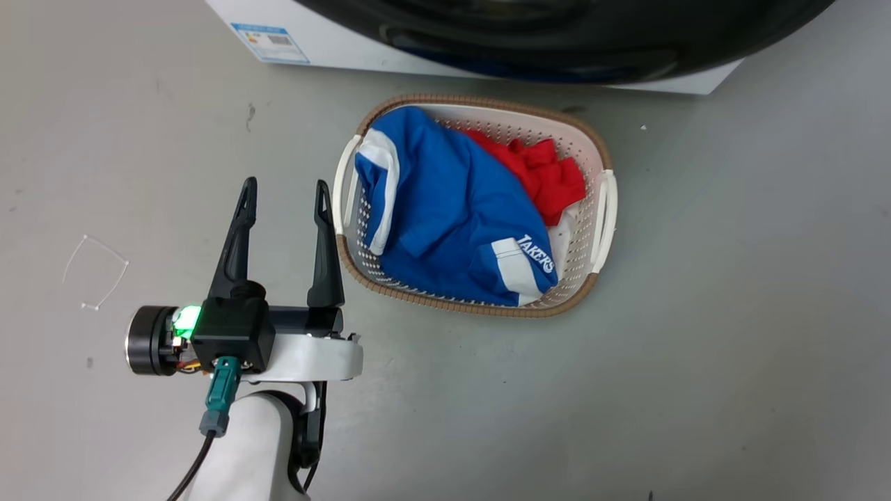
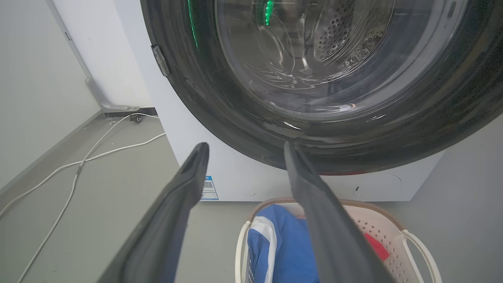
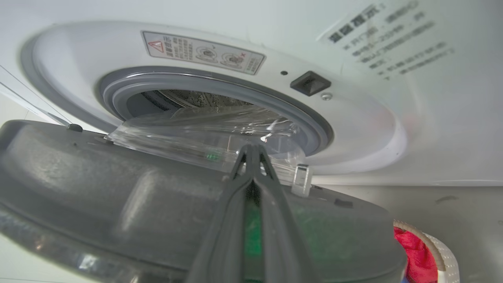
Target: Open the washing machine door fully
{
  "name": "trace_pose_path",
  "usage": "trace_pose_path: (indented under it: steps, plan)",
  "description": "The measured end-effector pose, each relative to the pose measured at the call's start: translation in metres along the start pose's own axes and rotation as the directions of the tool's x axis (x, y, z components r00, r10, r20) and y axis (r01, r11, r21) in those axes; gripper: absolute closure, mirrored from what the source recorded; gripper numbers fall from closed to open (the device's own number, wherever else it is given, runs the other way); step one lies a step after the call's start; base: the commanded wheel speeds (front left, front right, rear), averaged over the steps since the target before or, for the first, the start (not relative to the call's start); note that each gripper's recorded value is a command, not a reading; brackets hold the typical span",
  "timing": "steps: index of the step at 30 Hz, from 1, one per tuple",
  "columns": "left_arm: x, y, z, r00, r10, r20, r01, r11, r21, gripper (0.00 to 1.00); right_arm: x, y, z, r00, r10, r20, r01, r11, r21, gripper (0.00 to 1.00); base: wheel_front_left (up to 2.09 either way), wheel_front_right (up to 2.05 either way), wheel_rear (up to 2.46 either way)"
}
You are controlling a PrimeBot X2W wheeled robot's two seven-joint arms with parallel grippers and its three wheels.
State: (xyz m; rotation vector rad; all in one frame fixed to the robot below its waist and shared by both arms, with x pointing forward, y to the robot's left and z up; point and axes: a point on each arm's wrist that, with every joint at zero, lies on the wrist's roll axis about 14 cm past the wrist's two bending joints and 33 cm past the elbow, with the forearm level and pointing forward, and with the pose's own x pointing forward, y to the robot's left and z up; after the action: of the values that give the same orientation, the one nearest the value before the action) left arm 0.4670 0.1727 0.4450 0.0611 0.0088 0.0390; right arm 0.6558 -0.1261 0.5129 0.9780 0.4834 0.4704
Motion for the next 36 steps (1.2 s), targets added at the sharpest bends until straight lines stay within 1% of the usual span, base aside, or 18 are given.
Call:
trace_pose_path:
  steps: [5, 9, 13, 14, 22, 26, 28, 32, 36]
  plan:
    - [-0.004, -0.004, 0.006, 1.000, -0.011, 0.011, 0.011, 1.000, -0.003, 0.00, -0.014, 0.004, -0.015, 0.999, 0.001, -0.043, -0.001, 1.000, -0.007, 1.00, 0.00, 0.00, 0.00]
    - [-0.005, -0.007, 0.013, 0.999, -0.021, 0.027, 0.021, 1.000, -0.007, 0.00, -0.026, 0.009, -0.026, 0.998, 0.013, -0.059, -0.012, 1.000, 0.017, 1.00, 0.00, 0.00, 0.00]
    - [-0.009, -0.008, 0.020, 0.999, -0.026, 0.040, 0.026, 1.000, -0.005, 0.00, -0.038, 0.013, -0.042, 0.996, 0.013, -0.094, -0.012, 1.000, 0.010, 1.00, 0.00, 0.00, 0.00]
    - [-0.012, -0.009, 0.025, 0.998, -0.030, 0.049, 0.030, 1.000, -0.007, 0.00, -0.047, 0.016, -0.054, 0.994, 0.027, -0.104, -0.023, 0.999, 0.044, 1.00, 0.00, 0.00, 0.00]
    - [-0.026, -0.011, 0.037, 0.997, -0.038, 0.067, 0.038, 0.999, -0.006, 0.00, -0.074, 0.036, -0.090, 0.985, 0.093, -0.143, -0.078, 0.991, 0.108, 1.00, 0.00, 0.00, 0.00]
    - [-0.032, -0.011, 0.043, 0.996, -0.039, 0.079, 0.040, 0.999, -0.008, 0.00, -0.089, 0.045, -0.115, 0.976, 0.125, -0.180, -0.103, 0.986, 0.130, 1.00, 0.00, 0.00, 0.00]
    - [-0.035, -0.011, 0.045, 0.996, -0.040, 0.082, 0.041, 0.999, -0.008, 0.00, -0.096, 0.049, -0.126, 0.972, 0.144, -0.187, -0.115, 0.981, 0.157, 1.00, 0.00, 0.00, 0.00]
    - [-0.037, -0.014, 0.050, 0.994, -0.048, 0.095, 0.049, 0.999, -0.007, 0.00, -0.109, 0.050, -0.140, 0.970, 0.156, -0.189, -0.120, 0.975, 0.189, 1.00, 0.00, 0.00, 0.00]
    - [-0.044, -0.014, 0.052, 0.994, -0.051, 0.096, 0.052, 0.999, -0.004, 0.00, -0.119, 0.059, -0.156, 0.962, 0.184, -0.199, -0.140, 0.966, 0.216, 1.00, 0.00, 0.00, 0.00]
